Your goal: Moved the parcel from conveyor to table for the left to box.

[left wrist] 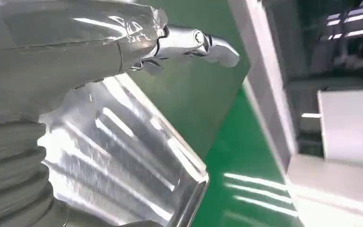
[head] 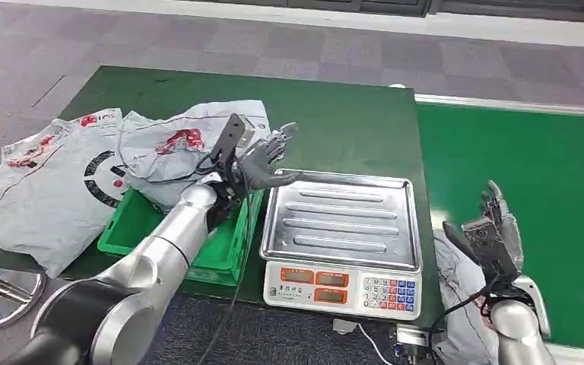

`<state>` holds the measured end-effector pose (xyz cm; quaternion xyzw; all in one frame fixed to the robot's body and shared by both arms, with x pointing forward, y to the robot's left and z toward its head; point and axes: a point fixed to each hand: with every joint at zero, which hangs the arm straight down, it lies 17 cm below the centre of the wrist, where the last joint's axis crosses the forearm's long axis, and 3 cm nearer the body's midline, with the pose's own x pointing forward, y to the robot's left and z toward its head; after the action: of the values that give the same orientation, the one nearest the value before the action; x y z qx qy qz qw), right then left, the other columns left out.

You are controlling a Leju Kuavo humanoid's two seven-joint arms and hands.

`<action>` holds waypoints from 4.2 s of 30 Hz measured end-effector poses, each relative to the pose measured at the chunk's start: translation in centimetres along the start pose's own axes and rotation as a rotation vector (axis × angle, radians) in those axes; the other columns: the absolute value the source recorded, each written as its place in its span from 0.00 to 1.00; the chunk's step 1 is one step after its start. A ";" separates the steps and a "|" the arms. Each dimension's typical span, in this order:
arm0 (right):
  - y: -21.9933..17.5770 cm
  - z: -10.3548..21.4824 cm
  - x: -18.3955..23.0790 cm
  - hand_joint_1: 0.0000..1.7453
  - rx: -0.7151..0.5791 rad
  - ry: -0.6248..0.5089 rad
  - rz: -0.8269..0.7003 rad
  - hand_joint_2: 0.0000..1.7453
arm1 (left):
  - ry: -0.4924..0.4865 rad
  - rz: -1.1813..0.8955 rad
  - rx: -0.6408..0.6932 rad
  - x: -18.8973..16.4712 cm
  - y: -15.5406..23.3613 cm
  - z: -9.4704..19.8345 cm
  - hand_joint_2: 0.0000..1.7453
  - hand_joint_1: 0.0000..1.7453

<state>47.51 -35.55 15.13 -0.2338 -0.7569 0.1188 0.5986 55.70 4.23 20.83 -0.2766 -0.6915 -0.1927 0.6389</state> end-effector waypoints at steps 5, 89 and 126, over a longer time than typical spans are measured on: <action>0.0 0.1 -0.3 0.00 -0.009 0.015 0.031 1.00 | 0.021 -0.004 -0.035 -0.7 -2.3 -0.6 1.00 0.00; 2.7 7.8 -9.1 1.00 0.442 0.046 0.903 1.00 | -0.054 -0.308 0.153 -0.6 2.1 0.4 1.00 0.00; -6.0 -7.1 7.1 1.00 -0.122 -0.204 0.526 1.00 | -0.048 -0.257 0.088 3.0 -2.4 -3.6 1.00 0.00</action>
<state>51.80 -37.93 25.77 -0.4444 -0.7324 0.2470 0.4528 56.95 0.53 24.36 -0.1622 -0.7439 -0.2357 0.6039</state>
